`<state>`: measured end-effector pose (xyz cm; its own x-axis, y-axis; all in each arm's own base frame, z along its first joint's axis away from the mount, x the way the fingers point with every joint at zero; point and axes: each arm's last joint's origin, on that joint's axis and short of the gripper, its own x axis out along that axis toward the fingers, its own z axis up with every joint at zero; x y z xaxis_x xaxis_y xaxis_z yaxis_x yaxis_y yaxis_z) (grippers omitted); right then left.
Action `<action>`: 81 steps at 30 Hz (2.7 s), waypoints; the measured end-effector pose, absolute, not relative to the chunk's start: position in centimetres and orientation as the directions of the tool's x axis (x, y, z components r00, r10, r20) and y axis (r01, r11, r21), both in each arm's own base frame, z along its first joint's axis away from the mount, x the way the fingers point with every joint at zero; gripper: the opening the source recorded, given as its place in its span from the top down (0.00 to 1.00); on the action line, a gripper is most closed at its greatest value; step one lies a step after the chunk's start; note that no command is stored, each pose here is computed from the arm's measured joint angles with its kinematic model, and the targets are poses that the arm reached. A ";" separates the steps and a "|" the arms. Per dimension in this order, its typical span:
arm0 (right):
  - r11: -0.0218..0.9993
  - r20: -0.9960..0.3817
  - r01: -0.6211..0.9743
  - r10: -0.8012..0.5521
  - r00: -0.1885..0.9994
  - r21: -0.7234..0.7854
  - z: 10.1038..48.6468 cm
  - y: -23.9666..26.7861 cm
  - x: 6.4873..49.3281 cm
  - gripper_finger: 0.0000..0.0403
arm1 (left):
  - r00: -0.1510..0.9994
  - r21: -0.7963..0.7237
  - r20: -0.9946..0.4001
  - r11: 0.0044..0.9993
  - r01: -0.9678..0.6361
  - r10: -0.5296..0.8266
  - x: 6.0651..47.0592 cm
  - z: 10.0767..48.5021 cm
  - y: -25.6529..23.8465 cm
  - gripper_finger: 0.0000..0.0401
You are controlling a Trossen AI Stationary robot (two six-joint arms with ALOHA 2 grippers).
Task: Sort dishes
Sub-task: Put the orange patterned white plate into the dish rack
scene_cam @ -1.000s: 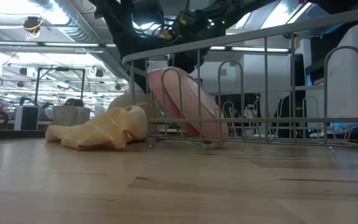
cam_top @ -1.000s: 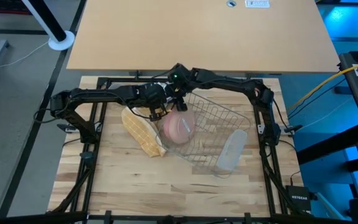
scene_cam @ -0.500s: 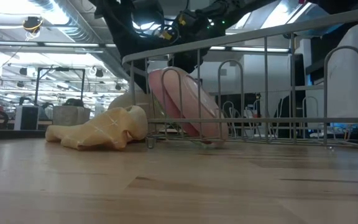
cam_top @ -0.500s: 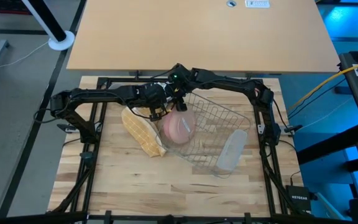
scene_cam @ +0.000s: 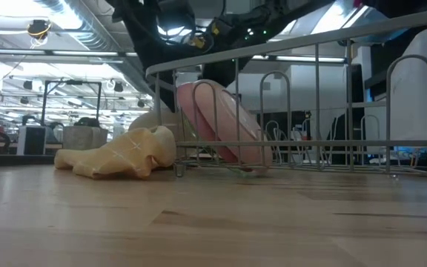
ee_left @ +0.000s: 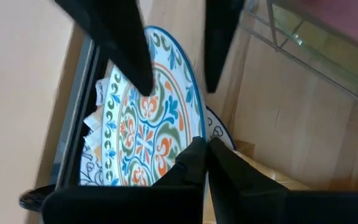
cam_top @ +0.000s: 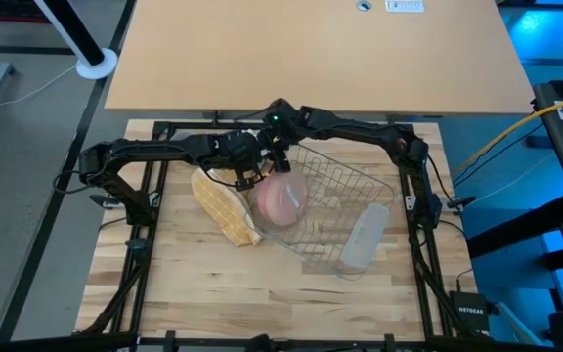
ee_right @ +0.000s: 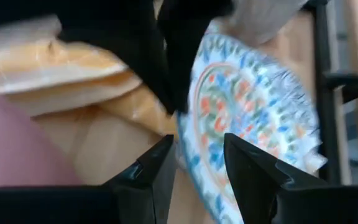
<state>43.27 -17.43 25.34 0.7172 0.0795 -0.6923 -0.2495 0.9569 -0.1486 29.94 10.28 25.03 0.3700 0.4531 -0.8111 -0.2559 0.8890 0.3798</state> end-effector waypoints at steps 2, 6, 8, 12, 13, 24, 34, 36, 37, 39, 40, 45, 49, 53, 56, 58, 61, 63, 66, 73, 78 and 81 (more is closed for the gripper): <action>0.958 -0.703 -0.253 0.086 0.706 -0.136 24.7 -17.3 43.5 0.65 | 0.366 0.379 -0.814 0.889 -0.256 0.452 29.9 25.0 10.3 1.00; 0.961 -0.727 -0.246 0.077 0.682 -0.130 24.0 -17.4 43.5 0.65 | 0.366 0.381 -0.814 0.890 -0.252 0.452 29.9 25.0 10.3 1.00; 0.960 -0.727 -0.248 0.079 0.682 -0.128 24.0 -17.4 43.5 0.65 | 0.368 0.381 -0.812 0.890 -0.252 0.452 29.9 25.0 10.3 1.00; 0.960 -0.723 -0.249 0.081 0.686 -0.129 24.1 -17.4 43.5 0.65 | 0.370 0.381 -0.811 0.889 -0.252 0.453 29.9 25.0 10.3 1.00; 0.960 -0.723 -0.249 0.081 0.686 -0.129 24.1 -17.4 43.5 0.65 | 0.371 0.381 -0.810 0.889 -0.253 0.453 30.0 25.0 10.3 1.00; 0.959 -0.725 -0.257 0.093 0.682 -0.118 23.8 -17.4 43.6 0.65 | 0.373 0.381 -0.810 0.889 -0.254 0.453 30.0 25.0 10.3 1.00; 0.961 -0.728 -0.254 0.094 0.679 -0.113 23.6 -17.4 43.7 0.65 | 0.376 0.386 -0.808 0.889 -0.245 0.454 30.0 25.0 10.3 1.00; 0.962 -0.726 -0.248 0.093 0.681 -0.110 23.4 -17.4 43.8 0.65 | 0.386 0.394 -0.799 0.886 -0.245 0.462 30.1 25.2 10.3 1.00; 0.964 -0.730 -0.242 0.088 0.677 -0.108 23.2 -17.4 43.8 0.65 | 0.387 0.394 -0.799 0.886 -0.243 0.461 30.1 25.2 10.3 1.00; 0.967 -0.731 -0.236 0.094 0.676 -0.094 23.0 -17.5 43.9 0.66 | 0.387 0.392 -0.799 0.886 -0.247 0.461 30.1 25.2 10.4 1.00; 0.968 -0.734 -0.234 0.095 0.672 -0.089 22.7 -17.5 44.0 0.67 | 0.386 0.392 -0.799 0.886 -0.247 0.461 30.1 25.2 10.4 1.00; 0.969 -0.738 -0.235 0.103 0.667 -0.077 22.4 -17.5 44.1 0.77 | 0.382 0.394 -0.801 0.886 -0.243 0.461 30.1 25.2 10.4 1.00; 0.967 -0.736 -0.246 0.118 0.667 -0.068 22.6 -17.5 44.2 0.87 | 0.377 0.401 -0.802 0.885 -0.235 0.464 30.0 25.2 10.4 1.00; 0.964 -0.734 -0.256 0.124 0.667 -0.070 22.7 -17.5 44.2 0.96 | 0.374 0.415 -0.797 0.880 -0.230 0.474 30.0 25.2 10.4 1.00; 0.963 -0.734 -0.258 0.125 0.667 -0.071 22.7 -17.5 44.2 0.97 | 0.374 0.421 -0.797 0.880 -0.219 0.475 30.0 25.2 10.4 1.00; 0.963 -0.738 -0.256 0.117 0.664 -0.078 22.7 -17.5 44.2 0.96 | 0.376 0.414 -0.800 0.884 -0.217 0.468 30.0 25.2 10.3 1.00; 0.964 -0.740 -0.254 0.112 0.663 -0.081 22.7 -17.5 44.2 0.96 | 0.376 0.413 -0.801 0.885 -0.215 0.465 30.0 25.2 10.3 1.00; 0.964 -0.741 -0.254 0.113 0.662 -0.081 22.7 -17.5 44.2 0.97 | 0.376 0.419 -0.802 0.886 -0.200 0.464 30.0 25.2 10.3 0.99; 0.963 -0.741 -0.257 0.112 0.662 -0.083 22.8 -17.5 44.2 0.98 | 0.375 0.427 -0.804 0.887 -0.175 0.461 30.0 25.2 10.3 0.95; 0.959 -0.741 -0.268 0.113 0.662 -0.093 22.8 -17.5 44.2 0.97 | 0.366 0.445 -0.812 0.888 -0.118 0.456 29.9 25.1 10.3 0.75; 0.957 -0.735 -0.270 0.109 0.670 -0.104 22.9 -17.4 44.3 0.98 | 0.356 0.469 -0.816 0.882 -0.052 0.455 29.7 24.6 10.4 0.62; 0.959 -0.735 -0.266 0.111 0.669 -0.098 22.9 -17.4 44.3 0.97 | 0.336 0.486 -0.821 0.874 -0.012 0.461 29.4 23.8 10.9 0.58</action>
